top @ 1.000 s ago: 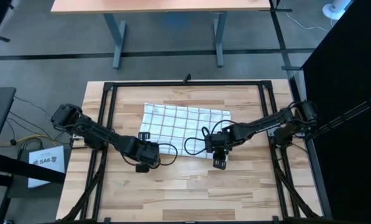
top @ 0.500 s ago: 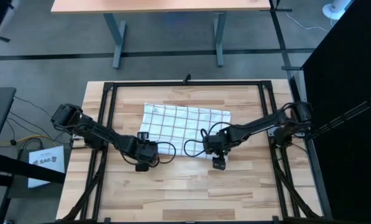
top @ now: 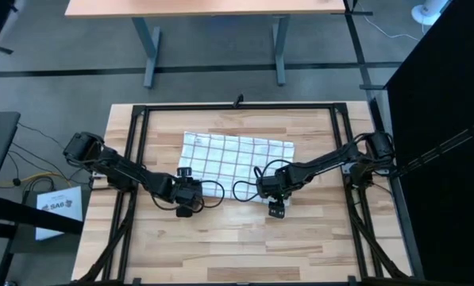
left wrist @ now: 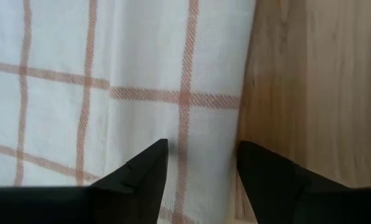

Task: Roll towel
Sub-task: Roll the white squared towel

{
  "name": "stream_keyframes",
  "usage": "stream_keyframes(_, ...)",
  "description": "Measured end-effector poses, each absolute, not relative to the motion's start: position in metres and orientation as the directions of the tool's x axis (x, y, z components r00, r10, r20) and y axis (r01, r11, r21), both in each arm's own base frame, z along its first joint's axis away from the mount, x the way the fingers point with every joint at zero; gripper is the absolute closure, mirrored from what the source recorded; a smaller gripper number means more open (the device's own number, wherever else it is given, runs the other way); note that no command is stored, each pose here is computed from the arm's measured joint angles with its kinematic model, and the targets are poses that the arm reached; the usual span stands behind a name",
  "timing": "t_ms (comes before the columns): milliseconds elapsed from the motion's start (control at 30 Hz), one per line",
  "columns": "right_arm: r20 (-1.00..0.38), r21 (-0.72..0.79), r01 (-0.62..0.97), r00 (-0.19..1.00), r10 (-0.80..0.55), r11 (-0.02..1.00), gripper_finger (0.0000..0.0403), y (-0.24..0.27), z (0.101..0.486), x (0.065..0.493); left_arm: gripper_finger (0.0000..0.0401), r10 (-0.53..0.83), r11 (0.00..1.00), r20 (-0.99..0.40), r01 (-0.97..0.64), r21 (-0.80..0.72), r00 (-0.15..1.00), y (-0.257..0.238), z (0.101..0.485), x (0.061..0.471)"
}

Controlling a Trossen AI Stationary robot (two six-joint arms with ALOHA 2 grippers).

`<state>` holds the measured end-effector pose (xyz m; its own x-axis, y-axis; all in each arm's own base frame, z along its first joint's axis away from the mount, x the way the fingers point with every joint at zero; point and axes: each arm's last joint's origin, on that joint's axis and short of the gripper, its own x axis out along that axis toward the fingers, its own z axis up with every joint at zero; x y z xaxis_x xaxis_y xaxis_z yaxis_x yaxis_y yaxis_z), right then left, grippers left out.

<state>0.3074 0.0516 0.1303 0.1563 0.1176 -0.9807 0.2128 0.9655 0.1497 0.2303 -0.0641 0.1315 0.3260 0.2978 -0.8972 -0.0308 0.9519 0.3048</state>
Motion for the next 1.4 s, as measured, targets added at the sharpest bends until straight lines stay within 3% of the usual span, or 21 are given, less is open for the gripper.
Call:
stream_keyframes(267, -0.983, 0.131, 0.194, 0.151, 0.102, 0.972, 0.0172, 0.056, 0.13, 0.306, 0.0239, 0.313, 0.947, -0.889, -0.043, 0.317, 0.336, -0.063, 0.128, 0.229)
stream_keyframes(367, -0.985, 0.12, 0.196, 0.147, 0.092, 0.973, 0.022, 0.055, 0.129, 0.306, 0.0279, 0.315, 0.947, -0.886, -0.05, 0.317, 0.339, -0.063, 0.128, 0.229)
stream_keyframes(533, -0.987, 0.111, 0.206, 0.139, 0.083, 0.972, 0.0344, 0.052, 0.129, 0.305, 0.0383, 0.309, 0.95, -0.885, -0.07, 0.304, 0.348, -0.063, 0.127, 0.23)
stream_keyframes(633, -0.987, 0.121, 0.192, 0.127, 0.098, 0.974, 0.0391, 0.055, 0.129, 0.304, 0.0394, 0.308, 0.951, -0.888, -0.095, 0.293, 0.342, -0.065, 0.127, 0.229)
stream_keyframes(1167, -0.953, 0.29, 0.131, 0.134, 0.273, 0.948, 0.0396, 0.098, 0.146, 0.291, 0.0401, 0.041, 0.995, -0.961, -0.095, 0.015, 0.275, -0.095, 0.163, 0.241)
stream_keyframes(1400, -0.923, 0.362, 0.151, 0.194, 0.332, 0.92, 0.0396, 0.099, 0.174, 0.284, 0.0401, 0.053, 0.997, -0.974, -0.065, 0.04, 0.221, -0.084, 0.181, 0.247)
